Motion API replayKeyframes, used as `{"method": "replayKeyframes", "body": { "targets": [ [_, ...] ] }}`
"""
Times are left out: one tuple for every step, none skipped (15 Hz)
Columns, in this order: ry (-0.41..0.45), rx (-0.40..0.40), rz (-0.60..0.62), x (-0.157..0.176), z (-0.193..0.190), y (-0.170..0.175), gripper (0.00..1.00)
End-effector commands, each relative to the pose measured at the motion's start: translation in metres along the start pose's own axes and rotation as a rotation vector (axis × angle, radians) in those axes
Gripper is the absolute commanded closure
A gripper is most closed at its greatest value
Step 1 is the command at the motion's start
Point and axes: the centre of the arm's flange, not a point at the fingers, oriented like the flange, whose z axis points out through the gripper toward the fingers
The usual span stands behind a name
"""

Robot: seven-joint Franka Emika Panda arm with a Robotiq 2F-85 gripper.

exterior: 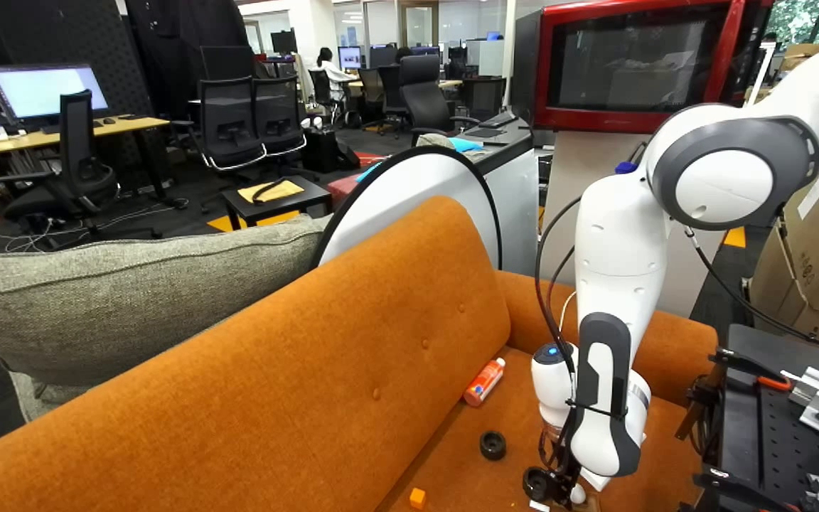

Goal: Pick up the white object and place it in the bowl

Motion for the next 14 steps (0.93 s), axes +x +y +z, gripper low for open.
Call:
{"method": "replayKeyframes", "body": {
  "targets": [
    [-0.009,-0.017,0.009,0.010,-0.001,0.000,0.00],
    [-0.004,-0.016,0.012,0.013,-0.003,0.001,0.04],
    [0.002,-0.016,0.014,0.016,-0.004,0.002,0.17],
    [0.009,-0.014,0.012,0.018,-0.005,0.003,0.29],
    [0.012,-0.013,0.013,0.020,-0.006,0.003,0.34],
    [0.012,-0.012,0.014,0.021,-0.006,0.004,0.40],
    [0.009,-0.010,0.015,0.021,-0.006,0.004,0.48],
    [0.005,-0.008,0.015,0.021,-0.006,0.004,0.50],
    [0.001,-0.007,0.014,0.020,-0.006,0.004,0.49],
    [-0.003,-0.007,0.015,0.019,-0.005,0.005,0.51],
    [-0.009,-0.005,0.017,0.018,-0.005,0.006,0.51],
    [-0.012,-0.006,0.018,0.018,-0.005,0.007,0.49],
    [-0.015,-0.008,0.018,0.018,-0.005,0.008,0.47],
    [-0.019,-0.008,0.020,0.017,-0.004,0.009,0.49]
  ]
}}
